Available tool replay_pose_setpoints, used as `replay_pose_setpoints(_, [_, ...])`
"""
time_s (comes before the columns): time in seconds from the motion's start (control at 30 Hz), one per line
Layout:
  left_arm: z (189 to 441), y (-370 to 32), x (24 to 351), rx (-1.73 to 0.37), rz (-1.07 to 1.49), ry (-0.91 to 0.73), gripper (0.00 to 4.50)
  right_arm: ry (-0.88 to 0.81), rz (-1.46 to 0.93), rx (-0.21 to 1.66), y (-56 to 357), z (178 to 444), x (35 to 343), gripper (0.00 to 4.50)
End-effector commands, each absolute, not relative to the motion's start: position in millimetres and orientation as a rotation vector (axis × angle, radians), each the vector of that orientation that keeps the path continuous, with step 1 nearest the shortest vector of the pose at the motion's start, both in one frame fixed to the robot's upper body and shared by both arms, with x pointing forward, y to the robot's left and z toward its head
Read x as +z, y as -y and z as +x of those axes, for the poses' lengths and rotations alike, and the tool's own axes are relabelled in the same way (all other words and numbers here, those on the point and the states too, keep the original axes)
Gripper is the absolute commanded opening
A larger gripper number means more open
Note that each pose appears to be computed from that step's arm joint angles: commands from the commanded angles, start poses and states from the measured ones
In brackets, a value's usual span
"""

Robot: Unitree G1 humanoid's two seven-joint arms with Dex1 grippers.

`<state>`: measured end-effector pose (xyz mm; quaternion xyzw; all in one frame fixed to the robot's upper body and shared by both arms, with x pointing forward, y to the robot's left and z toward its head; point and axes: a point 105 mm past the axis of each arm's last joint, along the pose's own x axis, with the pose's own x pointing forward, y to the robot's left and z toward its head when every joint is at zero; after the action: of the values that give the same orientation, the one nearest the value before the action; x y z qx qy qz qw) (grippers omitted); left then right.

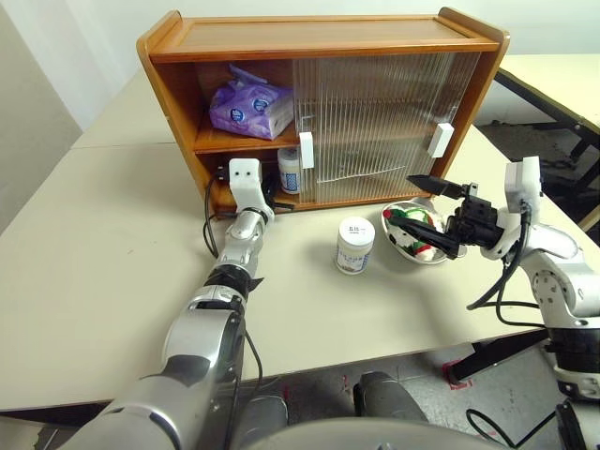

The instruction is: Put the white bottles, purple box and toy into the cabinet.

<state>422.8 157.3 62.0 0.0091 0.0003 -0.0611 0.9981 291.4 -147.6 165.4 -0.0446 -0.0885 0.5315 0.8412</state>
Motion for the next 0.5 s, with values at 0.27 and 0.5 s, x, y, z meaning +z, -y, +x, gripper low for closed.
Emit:
replay_pose_setpoints(0.27, [396.9,-161.1,55.5,-0.234,-0.005,0.03,0.02,0.189,-0.091,1.156,140.8,294.2,166.3,4.5])
replay_pose_setpoints(0.5, [353.0,-162.3,97.8,-0.541,0.03,0.164,0.02,0.183,-0.085,1.156,142.7,294.0,164.3,4.5])
